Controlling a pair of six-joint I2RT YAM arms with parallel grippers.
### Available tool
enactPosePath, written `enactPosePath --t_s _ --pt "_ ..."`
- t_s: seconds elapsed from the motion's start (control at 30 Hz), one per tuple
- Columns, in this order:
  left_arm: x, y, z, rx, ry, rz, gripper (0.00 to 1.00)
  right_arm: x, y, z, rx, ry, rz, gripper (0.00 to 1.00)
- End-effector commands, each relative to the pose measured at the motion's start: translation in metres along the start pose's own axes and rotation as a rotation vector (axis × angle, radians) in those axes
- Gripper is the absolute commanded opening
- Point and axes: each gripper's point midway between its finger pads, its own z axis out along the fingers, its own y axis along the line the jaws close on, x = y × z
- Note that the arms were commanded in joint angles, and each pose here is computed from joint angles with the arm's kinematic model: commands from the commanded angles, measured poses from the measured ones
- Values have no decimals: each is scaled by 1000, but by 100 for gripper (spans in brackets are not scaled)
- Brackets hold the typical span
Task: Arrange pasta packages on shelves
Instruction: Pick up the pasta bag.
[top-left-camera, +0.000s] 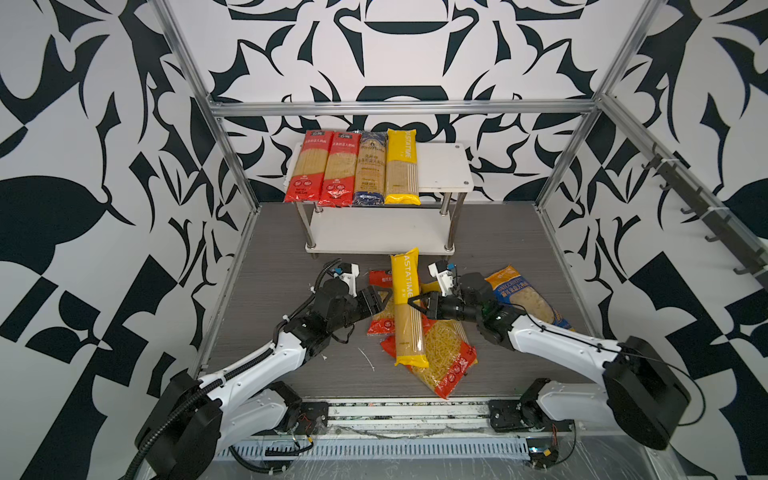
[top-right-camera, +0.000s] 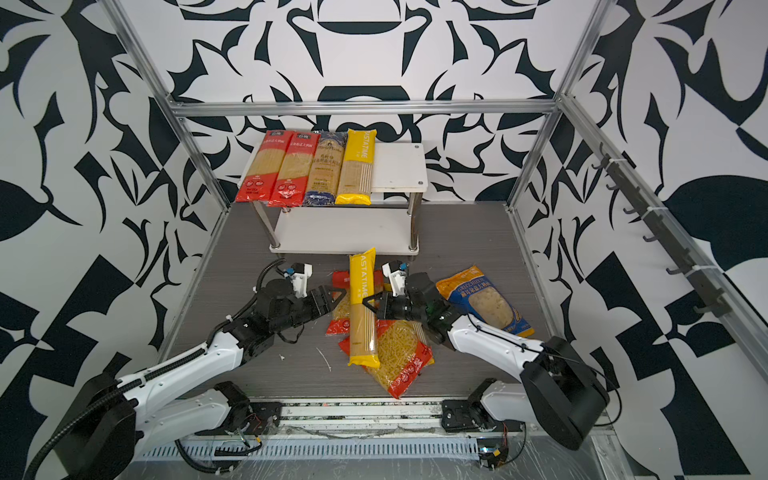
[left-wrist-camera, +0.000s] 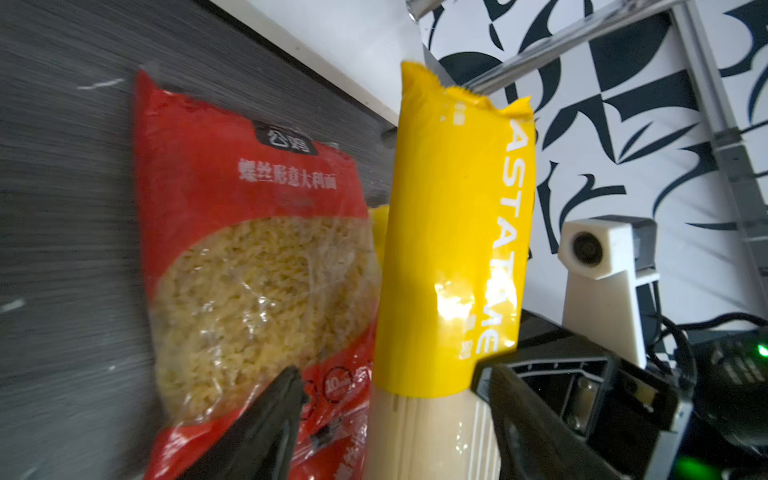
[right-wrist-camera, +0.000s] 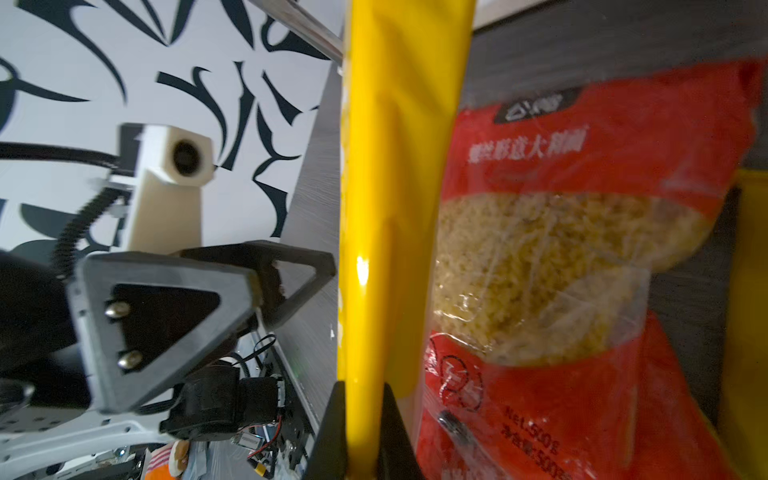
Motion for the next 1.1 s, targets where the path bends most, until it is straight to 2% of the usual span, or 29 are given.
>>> enactPosePath --t_s 0.0,0.13,0.37,0.6,0.9,1.07 --pt "-6 -43 -4 156 25 49 79 -36 72 -31 -236 -118 -176 0" --pt "-8 -73 -4 272 51 85 82 -56 87 -58 -262 -187 -205 0" --pt "7 -116 3 414 118 143 83 -89 124 -108 -344 -284 -282 0" --pt "5 -142 1 503 134 187 83 -107 168 -151 -394 -335 -411 0" --pt "5 -180 -4 622 164 245 79 -136 204 -160 -509 -362 -452 0" --pt "2 -188 3 626 178 271 69 -152 215 -158 -547 -374 -457 0"
